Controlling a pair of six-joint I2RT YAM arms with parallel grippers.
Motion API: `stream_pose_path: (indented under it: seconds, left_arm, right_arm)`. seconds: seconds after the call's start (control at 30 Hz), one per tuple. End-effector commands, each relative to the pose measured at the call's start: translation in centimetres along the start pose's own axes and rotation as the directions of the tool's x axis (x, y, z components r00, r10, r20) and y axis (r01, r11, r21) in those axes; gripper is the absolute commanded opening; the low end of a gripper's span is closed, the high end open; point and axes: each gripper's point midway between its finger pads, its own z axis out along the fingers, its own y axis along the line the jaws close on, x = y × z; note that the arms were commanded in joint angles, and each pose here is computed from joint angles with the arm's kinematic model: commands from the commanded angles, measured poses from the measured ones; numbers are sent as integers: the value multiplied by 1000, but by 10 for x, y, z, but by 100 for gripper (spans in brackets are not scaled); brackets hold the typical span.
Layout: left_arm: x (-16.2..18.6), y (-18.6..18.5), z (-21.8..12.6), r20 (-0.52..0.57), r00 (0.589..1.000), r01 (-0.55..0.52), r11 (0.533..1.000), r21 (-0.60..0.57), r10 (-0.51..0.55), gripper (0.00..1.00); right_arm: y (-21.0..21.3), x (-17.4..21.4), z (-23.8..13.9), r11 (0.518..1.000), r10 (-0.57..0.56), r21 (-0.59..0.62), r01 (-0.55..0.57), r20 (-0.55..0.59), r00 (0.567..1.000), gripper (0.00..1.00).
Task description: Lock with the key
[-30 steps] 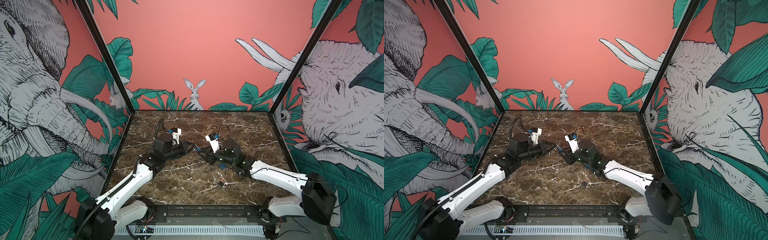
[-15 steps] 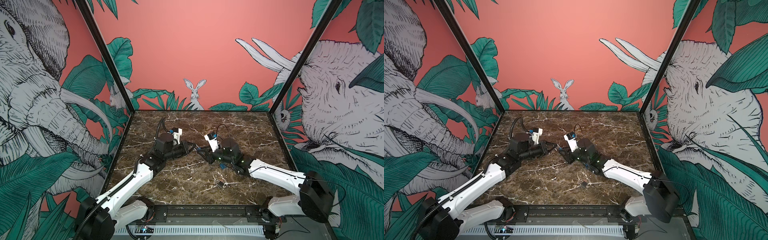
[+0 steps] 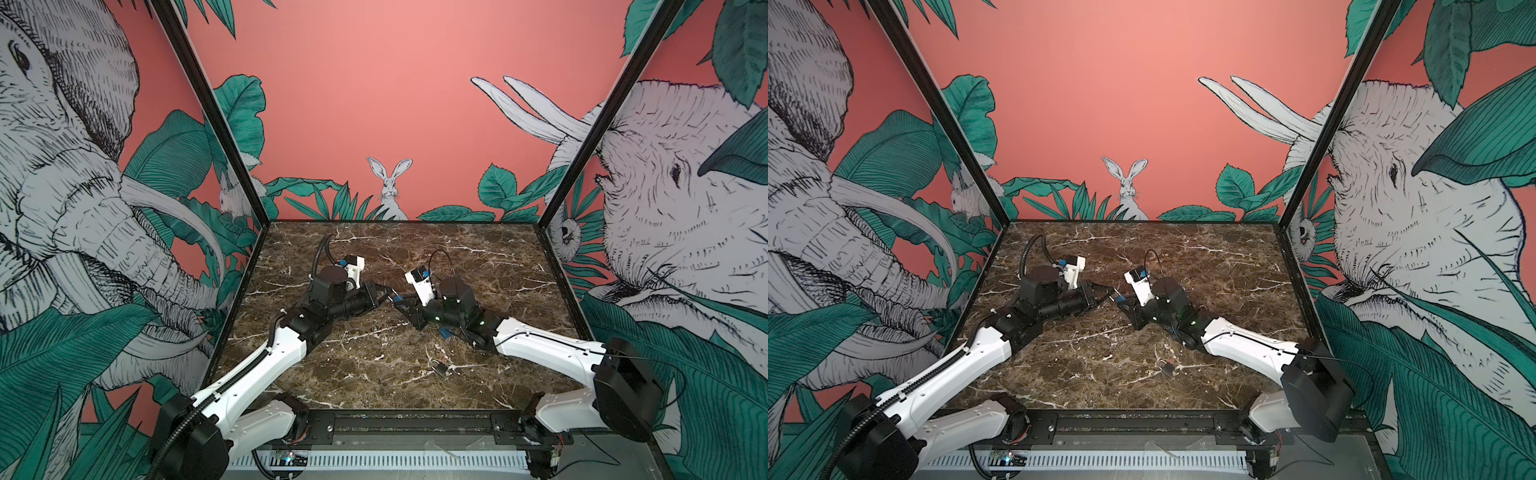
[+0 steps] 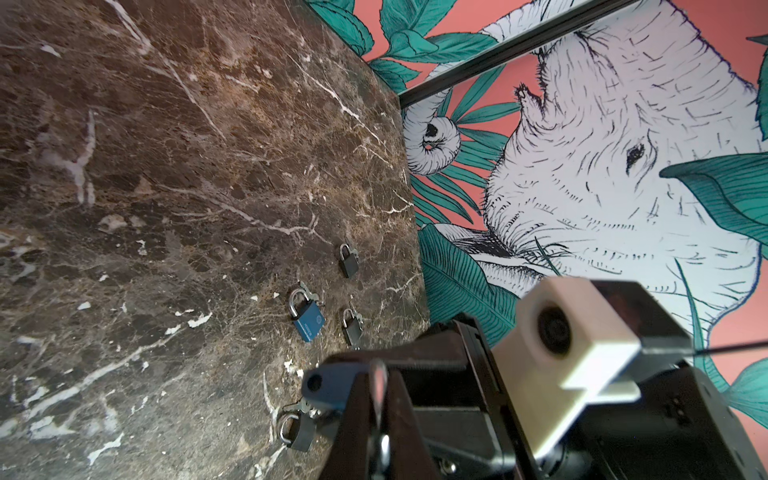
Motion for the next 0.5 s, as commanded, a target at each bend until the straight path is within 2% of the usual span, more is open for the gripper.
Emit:
stream_pose_path:
  seconds: [0.0, 0.07, 0.3, 0.33, 0.37, 0.4, 0.47]
  left_arm:
    - [-7, -30, -8, 21, 999, -35, 996, 86, 34, 0]
    - [-6, -30, -9, 19, 999, -41, 996, 83, 40, 0]
    - [-2, -19, -19, 6, 992, -128, 992, -9, 128, 0]
    - [-2, -18, -21, -5, 989, -147, 989, -26, 147, 9]
    - [-1, -16, -22, -18, 986, -167, 985, -44, 167, 23]
    - [1, -15, -23, -33, 981, -194, 979, -56, 192, 30]
    - [3, -12, -25, -63, 972, -231, 970, -80, 226, 39]
  right_arm:
    - [-2, -24, -2, 1000, 1, 25, -2, 71, 997, 7]
    - [-2, -24, -3, 1000, 5, 22, -7, 71, 997, 0]
    - [6, -23, -19, 997, 70, -42, -69, 22, 997, 0]
    - [9, -21, -21, 995, 78, -60, -78, 6, 997, 0]
    - [12, -20, -23, 993, 88, -78, -89, -16, 996, 0]
    - [15, -19, -26, 990, 99, -93, -102, -39, 994, 0]
    - [22, -17, -31, 984, 114, -125, -124, -84, 990, 0]
